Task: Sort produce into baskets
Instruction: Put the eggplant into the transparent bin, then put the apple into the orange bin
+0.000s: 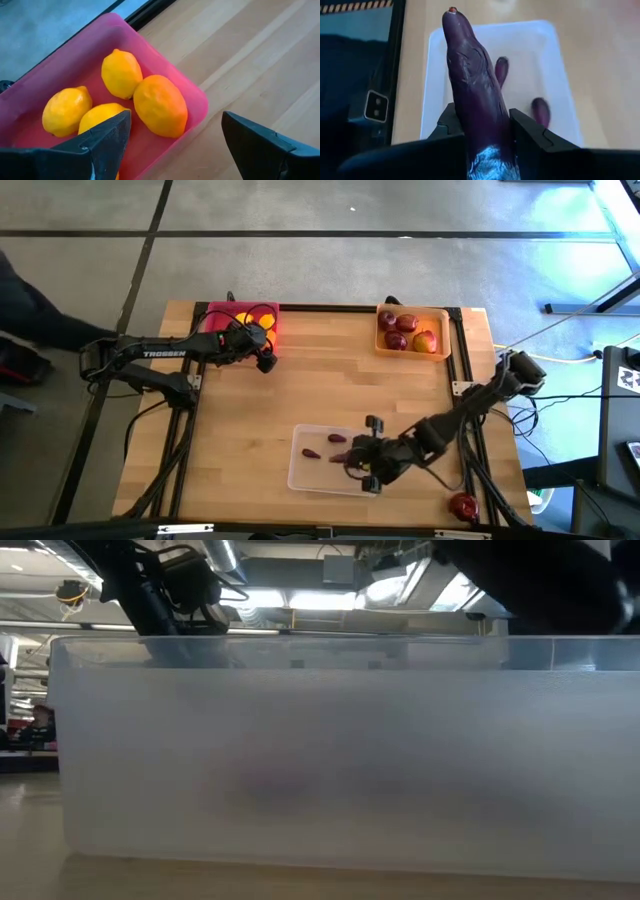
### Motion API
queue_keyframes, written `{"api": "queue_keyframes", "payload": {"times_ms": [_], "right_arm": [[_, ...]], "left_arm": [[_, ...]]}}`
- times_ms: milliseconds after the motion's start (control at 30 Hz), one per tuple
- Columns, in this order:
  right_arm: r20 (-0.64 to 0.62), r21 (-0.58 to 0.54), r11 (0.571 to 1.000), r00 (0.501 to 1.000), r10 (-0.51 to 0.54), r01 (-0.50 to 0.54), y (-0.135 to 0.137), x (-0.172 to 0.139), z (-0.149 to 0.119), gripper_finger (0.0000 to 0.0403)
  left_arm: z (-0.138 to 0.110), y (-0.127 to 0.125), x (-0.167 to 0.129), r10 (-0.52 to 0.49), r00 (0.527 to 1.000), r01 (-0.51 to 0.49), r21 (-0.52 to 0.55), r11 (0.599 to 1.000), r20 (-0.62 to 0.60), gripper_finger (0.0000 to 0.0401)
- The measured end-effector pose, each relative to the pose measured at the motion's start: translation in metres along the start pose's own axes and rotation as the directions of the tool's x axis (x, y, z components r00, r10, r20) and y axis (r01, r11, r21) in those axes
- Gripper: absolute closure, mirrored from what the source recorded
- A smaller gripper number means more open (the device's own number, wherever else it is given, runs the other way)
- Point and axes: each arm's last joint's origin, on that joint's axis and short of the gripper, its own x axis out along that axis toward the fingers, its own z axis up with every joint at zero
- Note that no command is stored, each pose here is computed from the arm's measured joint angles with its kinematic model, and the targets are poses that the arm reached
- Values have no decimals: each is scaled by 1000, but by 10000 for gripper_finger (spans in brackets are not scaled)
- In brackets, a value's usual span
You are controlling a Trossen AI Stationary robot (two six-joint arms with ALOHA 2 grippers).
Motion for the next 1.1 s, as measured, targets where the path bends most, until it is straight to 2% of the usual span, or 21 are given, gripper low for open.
{"api": "queue_keyframes", "payload": {"times_ms": [300, 433, 700, 833, 1100], "right_arm": [[-120, 2, 1000, 992, 29, -29, 5, 43, -14, 330], [-199, 43, 997, 977, 78, -71, 3, 64, -21, 330], [-198, 69, 990, 971, 133, -121, -3, 78, -16, 316], [-204, 82, 990, 970, 132, -117, -3, 78, -16, 283], [-222, 95, 986, 962, 158, -140, -2, 77, -17, 178]], "left_arm": [[-1, -1, 0, -1, 1000, 1, 7, 1000, -7, 92], [-1, -1, -1, -4, 1000, 4, 8, 1000, -5, 92], [-3, -7, -4, -24, 1000, 24, 28, 999, 0, 92], [-3, -9, -4, -30, 1000, 30, 33, 999, 1, 92], [-3, -8, -4, -30, 1000, 30, 34, 999, 1, 92]]}}
